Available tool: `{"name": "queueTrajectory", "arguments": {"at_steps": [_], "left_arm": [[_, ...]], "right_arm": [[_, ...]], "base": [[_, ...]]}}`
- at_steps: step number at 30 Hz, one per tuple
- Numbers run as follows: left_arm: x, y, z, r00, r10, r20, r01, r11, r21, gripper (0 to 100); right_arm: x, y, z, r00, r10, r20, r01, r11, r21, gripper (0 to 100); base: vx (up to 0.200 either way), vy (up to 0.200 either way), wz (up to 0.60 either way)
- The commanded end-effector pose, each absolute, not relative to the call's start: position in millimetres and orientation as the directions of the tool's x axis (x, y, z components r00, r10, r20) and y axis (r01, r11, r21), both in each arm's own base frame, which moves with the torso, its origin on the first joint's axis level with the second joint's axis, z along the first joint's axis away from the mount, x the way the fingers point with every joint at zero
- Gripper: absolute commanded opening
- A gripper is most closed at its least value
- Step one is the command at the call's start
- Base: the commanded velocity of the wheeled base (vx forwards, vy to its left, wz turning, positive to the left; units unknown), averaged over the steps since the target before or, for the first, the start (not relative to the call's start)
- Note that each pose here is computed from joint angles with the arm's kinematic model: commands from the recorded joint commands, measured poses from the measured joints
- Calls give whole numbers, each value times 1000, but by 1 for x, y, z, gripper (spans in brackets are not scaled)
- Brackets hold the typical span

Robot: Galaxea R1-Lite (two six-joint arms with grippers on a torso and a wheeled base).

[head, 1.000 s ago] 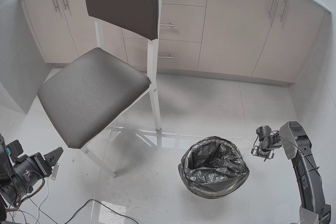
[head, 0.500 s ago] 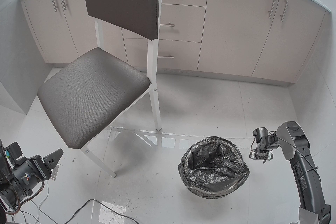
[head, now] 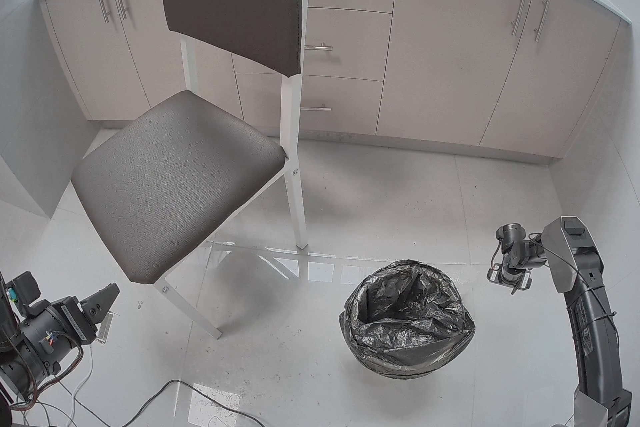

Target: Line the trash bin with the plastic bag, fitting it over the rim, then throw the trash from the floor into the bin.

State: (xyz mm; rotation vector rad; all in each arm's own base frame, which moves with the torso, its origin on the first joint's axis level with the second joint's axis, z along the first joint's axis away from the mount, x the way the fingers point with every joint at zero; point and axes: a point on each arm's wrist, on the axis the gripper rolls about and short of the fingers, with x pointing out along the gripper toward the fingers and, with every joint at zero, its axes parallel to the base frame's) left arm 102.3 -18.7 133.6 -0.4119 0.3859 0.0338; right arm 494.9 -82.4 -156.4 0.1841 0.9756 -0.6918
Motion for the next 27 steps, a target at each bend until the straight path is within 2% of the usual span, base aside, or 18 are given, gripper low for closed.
{"name": "queueTrajectory", "arguments": {"at_steps": [1, 6, 7, 12, 23, 27], "left_arm": [[103, -19, 133, 926, -46, -375, -110, 917, -384, 100], [103, -19, 134, 927, -46, -373, -109, 917, -385, 100], [102, -19, 133, 927, -49, -373, -107, 917, -385, 100], [101, -20, 131, 924, -57, -378, -100, 919, -382, 100], [100, -22, 130, 921, -76, -381, -81, 921, -381, 100], [100, -22, 130, 921, -76, -381, -81, 921, -381, 100]], "right_arm": [[502, -80, -130, 408, -457, -791, 650, 753, -100, 100], [504, -62, -136, 430, -408, -806, 612, 787, -71, 100], [506, -56, -133, 450, -366, -815, 590, 807, -37, 100], [507, -44, -133, 473, -297, -830, 564, 826, 25, 100], [509, -42, -129, 486, -280, -828, 568, 821, 55, 100], [513, -41, -116, 522, -284, -804, 569, 819, 80, 100]], "base": [[0, 0, 0], [0, 0, 0], [0, 0, 0], [0, 0, 0], [0, 0, 0], [0, 0, 0]]}}
